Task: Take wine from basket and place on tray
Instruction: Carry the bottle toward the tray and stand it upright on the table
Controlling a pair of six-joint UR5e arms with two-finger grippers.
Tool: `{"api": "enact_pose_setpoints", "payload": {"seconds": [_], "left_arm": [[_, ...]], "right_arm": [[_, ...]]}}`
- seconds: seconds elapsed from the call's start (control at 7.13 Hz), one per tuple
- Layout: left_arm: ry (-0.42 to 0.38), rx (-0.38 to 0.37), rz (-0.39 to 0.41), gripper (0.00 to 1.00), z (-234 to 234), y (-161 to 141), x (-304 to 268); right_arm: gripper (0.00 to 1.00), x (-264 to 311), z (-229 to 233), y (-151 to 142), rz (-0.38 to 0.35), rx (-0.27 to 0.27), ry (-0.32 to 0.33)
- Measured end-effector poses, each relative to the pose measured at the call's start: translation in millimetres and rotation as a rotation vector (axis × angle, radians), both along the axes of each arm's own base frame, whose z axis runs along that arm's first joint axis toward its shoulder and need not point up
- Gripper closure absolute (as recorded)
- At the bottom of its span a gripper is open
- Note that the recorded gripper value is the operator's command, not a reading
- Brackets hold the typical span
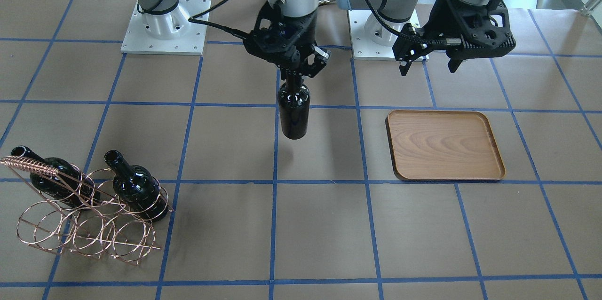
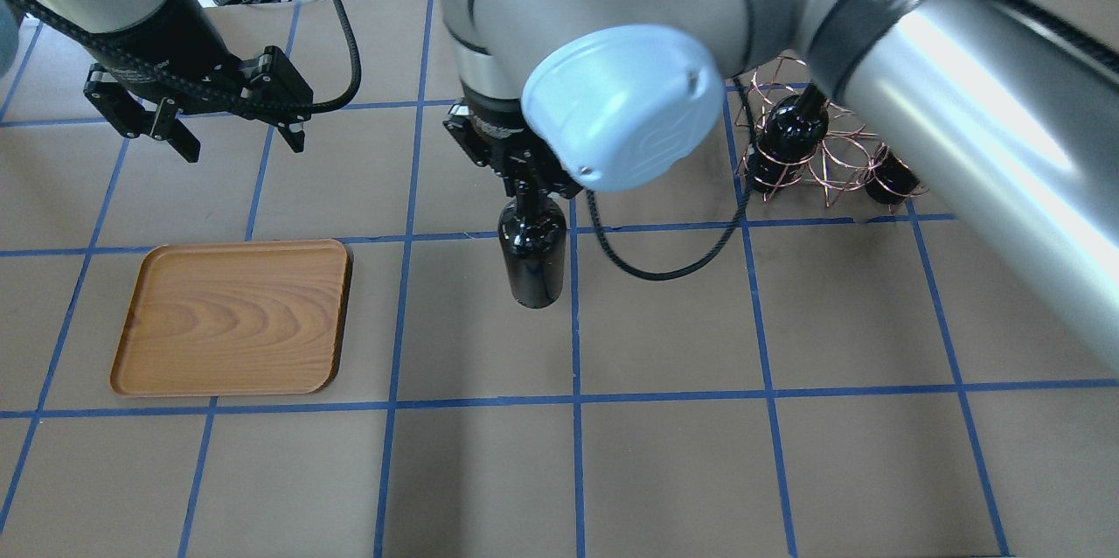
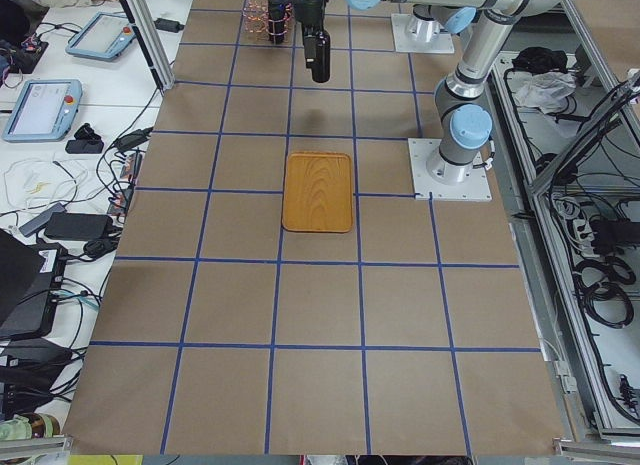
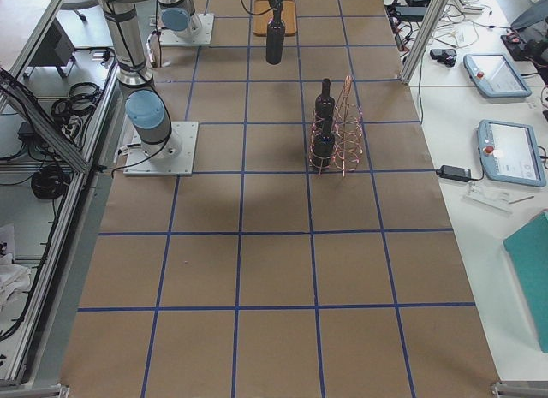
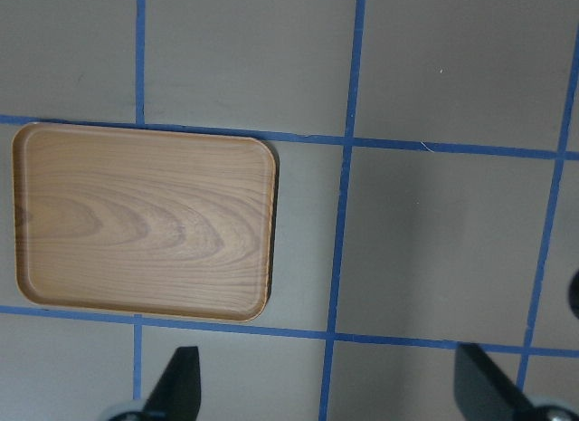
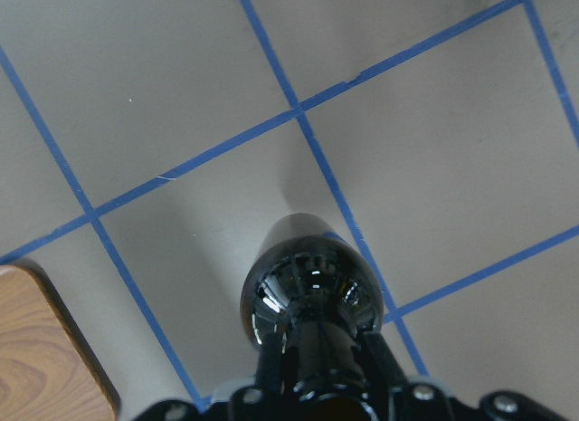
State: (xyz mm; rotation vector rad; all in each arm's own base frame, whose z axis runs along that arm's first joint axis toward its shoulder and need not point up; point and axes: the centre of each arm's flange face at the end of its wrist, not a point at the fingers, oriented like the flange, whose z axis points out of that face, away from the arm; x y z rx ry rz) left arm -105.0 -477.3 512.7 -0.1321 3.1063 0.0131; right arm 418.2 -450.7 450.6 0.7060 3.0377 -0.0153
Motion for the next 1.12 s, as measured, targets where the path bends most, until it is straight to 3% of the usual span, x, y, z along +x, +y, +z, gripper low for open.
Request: {"api": "enact_pose_setpoints", "payload": {"seconds": [0.28, 0.56, 0.7, 0.84, 1.12], "left_arm": [[-0.015, -0.001, 0.001, 0.0, 0.8, 0.2, 2.5], [-0.028, 0.009, 0.001, 0.0, -3.5, -2.1, 3.7], [-0.031, 0.009, 0.001, 0.0, -3.7, -2.3, 4.1], [-0.032, 0.007, 0.001, 0.0, -3.1, -2.1, 4.6], [-0.032, 0.005, -0.001, 0.0, -1.8, -0.7, 4.4]], "right_arm": [[0.79, 23.0, -28.0, -8.4, -0.02, -0.01, -0.006], [0.64, 27.9, -44.8, -12.8, -0.019, -0.004, 0.003], [0.18, 28.2, -51.5, -12.7, -0.018, -0.005, 0.003], [0.0, 29.4, -53.4, -14.5, -0.013, -0.027, -0.009], [0.0, 29.3, -48.8, -22.5, -0.002, -0.07, -0.058]]}}
